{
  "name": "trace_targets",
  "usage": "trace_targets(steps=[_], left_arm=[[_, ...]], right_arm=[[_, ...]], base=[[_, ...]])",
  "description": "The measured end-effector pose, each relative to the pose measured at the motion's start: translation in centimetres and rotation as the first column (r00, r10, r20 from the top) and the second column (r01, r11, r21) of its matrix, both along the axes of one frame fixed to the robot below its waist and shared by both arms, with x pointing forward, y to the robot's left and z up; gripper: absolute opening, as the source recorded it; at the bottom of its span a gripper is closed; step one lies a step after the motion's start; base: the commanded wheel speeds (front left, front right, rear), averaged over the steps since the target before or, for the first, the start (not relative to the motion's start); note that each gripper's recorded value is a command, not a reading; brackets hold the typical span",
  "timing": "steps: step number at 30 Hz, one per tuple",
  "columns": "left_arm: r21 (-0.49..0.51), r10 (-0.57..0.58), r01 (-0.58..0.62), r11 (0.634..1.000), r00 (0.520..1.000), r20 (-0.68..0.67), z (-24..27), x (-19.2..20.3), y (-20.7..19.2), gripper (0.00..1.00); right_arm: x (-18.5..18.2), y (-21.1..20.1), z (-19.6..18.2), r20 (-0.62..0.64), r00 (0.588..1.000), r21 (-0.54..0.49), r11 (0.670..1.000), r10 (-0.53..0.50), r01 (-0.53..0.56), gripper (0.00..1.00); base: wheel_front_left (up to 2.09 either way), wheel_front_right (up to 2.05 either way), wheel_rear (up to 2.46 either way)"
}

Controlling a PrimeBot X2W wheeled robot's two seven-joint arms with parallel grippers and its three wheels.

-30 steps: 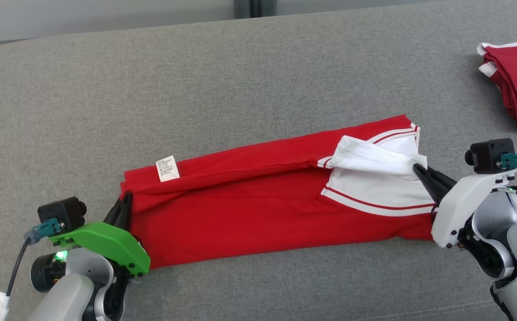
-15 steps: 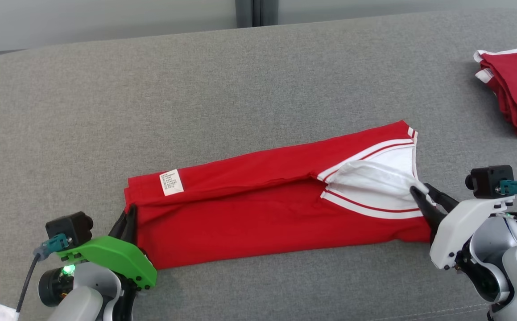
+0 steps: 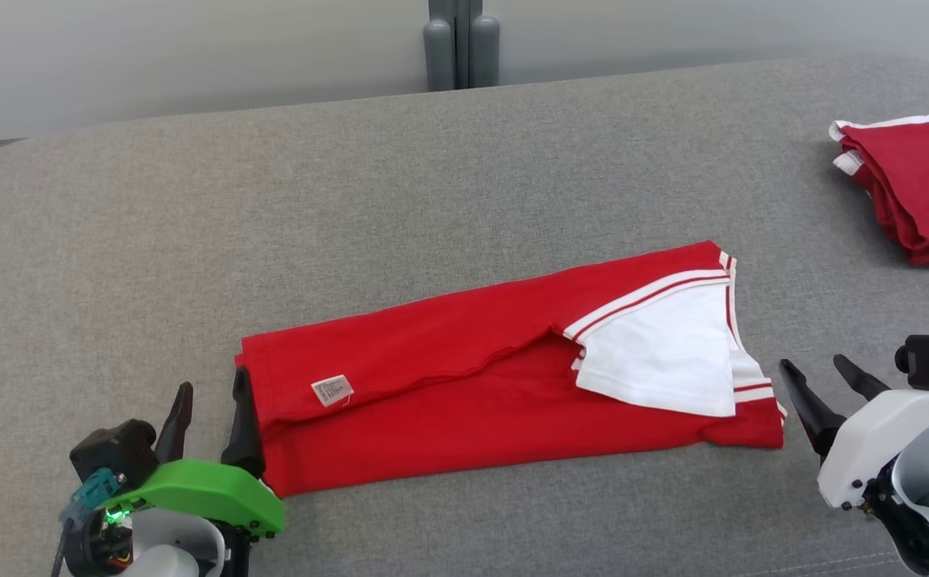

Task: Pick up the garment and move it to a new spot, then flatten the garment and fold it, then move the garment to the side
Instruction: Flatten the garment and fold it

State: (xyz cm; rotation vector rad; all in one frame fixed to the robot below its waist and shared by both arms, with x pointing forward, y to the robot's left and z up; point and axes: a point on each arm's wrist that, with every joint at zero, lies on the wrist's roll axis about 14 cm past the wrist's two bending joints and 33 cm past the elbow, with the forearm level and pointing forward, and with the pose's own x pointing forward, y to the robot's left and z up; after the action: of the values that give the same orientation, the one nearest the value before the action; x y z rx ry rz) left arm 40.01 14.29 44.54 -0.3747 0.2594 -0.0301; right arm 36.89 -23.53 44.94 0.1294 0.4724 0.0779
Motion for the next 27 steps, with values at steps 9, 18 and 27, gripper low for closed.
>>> trace_targets(steps=[9,18,27], left_arm=[[0.017,0.065,-0.066,0.998,0.997,0.028,0.5,-1.2,1.2,1.0],[0.032,0.139,-0.139,0.99,0.99,0.022,0.4,-2.4,3.7,1.0],[0.058,0.21,-0.211,0.976,0.978,0.013,0.1,-3.5,6.3,1.0]], right_arm=[[1.4,-0.2,1.5,0.036,0.999,-0.003,1.0,-0.014,0.014,1.0],[3.6,0.8,-1.7,-0.115,0.993,-0.029,0.999,0.026,-0.03,1.0],[4.7,3.1,-6.1,-0.264,0.962,-0.006,0.997,0.073,-0.078,1.0]], base=[[0.0,0.0,0.0],[0.0,0.0,0.0],[0.0,0.0,0.0]])
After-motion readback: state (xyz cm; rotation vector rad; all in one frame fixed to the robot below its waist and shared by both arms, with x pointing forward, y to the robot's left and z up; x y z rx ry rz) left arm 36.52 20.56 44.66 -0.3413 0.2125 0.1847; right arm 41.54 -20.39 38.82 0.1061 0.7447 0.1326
